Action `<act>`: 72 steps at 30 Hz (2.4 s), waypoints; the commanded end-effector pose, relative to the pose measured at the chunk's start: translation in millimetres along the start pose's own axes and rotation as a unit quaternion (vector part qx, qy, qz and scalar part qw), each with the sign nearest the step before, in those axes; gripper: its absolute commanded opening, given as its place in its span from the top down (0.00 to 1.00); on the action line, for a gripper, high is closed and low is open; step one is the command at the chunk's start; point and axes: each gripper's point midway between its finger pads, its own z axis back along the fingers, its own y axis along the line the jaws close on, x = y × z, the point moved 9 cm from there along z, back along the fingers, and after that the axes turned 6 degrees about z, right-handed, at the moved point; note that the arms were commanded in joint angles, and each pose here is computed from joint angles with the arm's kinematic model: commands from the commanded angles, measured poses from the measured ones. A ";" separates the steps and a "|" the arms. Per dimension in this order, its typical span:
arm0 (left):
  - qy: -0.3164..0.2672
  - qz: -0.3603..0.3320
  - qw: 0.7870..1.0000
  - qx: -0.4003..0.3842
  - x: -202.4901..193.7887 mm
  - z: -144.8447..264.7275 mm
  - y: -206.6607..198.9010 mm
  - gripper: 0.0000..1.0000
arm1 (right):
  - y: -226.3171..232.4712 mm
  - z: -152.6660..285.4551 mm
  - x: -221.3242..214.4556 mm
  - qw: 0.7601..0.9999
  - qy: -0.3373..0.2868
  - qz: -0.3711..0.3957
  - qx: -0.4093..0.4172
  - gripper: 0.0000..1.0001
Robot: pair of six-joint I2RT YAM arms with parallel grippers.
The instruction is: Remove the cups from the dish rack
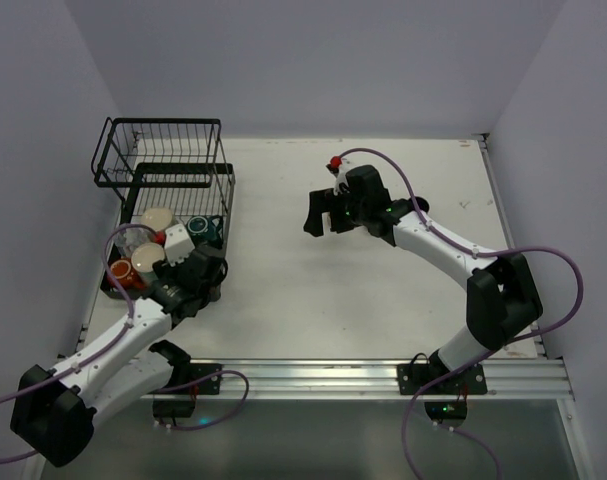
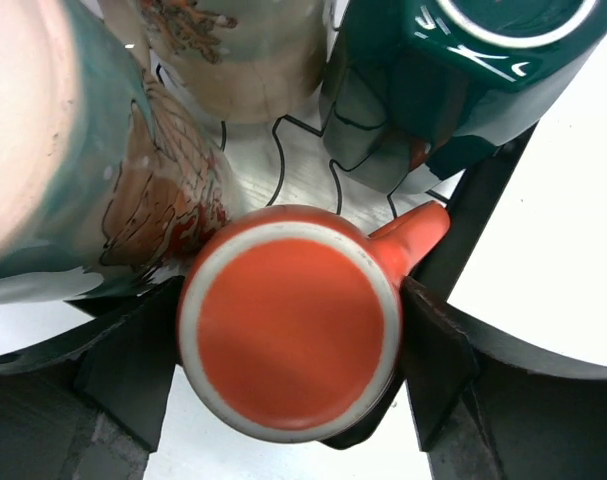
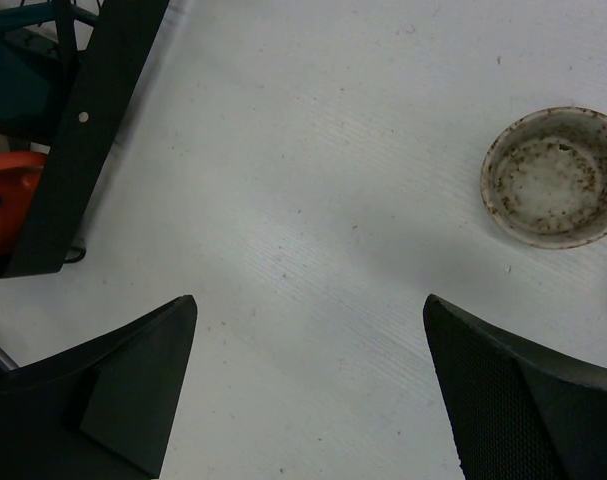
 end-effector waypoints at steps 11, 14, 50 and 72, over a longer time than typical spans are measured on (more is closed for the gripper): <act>-0.045 0.039 0.997 -0.053 36.3 20.8 -12.4 0.66 | 15.3 13.3 15.0 0.998 -0.043 -0.004 0.052 0.04; -0.048 0.041 0.996 -0.068 46.0 29.8 -13.2 0.71 | 22.5 18.1 14.9 0.995 -0.050 -0.011 0.088 0.04; 0.055 0.201 0.694 -0.689 100.5 143.8 -142.0 0.86 | 77.8 133.4 -29.8 0.880 -0.278 -0.109 0.369 0.25; 0.093 0.198 0.638 -0.739 88.8 163.9 -148.9 0.78 | 101.6 126.7 4.4 0.835 -0.330 -0.136 0.419 0.52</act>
